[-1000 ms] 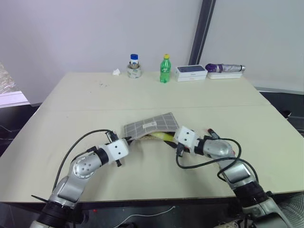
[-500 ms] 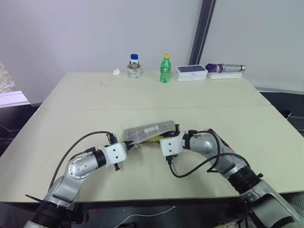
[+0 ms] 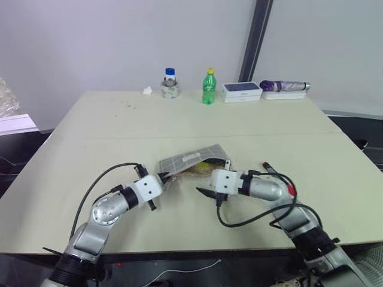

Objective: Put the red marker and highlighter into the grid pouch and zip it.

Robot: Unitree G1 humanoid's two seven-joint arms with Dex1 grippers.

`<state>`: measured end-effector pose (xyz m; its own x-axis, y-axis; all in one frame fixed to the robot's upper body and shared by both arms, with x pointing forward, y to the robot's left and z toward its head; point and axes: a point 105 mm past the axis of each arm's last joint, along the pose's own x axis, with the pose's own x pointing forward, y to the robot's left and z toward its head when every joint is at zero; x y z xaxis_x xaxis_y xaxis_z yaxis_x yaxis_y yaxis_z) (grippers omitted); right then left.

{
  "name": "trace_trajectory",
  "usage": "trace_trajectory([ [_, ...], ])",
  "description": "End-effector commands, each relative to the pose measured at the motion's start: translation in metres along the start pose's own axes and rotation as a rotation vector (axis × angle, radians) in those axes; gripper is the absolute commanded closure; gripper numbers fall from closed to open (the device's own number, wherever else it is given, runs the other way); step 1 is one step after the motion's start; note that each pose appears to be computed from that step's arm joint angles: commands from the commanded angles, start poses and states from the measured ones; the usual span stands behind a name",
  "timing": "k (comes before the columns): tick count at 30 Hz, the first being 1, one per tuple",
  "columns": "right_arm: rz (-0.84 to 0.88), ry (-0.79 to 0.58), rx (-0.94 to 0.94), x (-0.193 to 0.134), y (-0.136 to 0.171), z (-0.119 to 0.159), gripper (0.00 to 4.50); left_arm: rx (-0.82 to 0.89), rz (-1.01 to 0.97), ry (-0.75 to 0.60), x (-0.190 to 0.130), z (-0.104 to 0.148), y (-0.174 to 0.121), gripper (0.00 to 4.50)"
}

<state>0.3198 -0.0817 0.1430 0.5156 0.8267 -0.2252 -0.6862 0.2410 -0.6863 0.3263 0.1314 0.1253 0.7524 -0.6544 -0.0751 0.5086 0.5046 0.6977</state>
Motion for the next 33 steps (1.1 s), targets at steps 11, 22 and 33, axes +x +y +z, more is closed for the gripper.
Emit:
trace_trajectory([
  [11, -0.61, 0.145, 0.441, -0.129, -0.033, -0.054, 0.04, 0.03, 0.052, 0.003, -0.01, -0.009, 0.021, 4.5],
  [22, -0.593, 0.491, 0.732, -0.168, 0.001, -0.137, 0.04, 0.036, 0.011, -0.078, 0.005, 0.003, 0.015, 4.5],
  [33, -0.485, 0.386, 0.926, -0.145, 0.001, -0.126, 3.34, 0.032, 0.019, -0.072, 0.002, 0.004, 0.012, 4.5],
])
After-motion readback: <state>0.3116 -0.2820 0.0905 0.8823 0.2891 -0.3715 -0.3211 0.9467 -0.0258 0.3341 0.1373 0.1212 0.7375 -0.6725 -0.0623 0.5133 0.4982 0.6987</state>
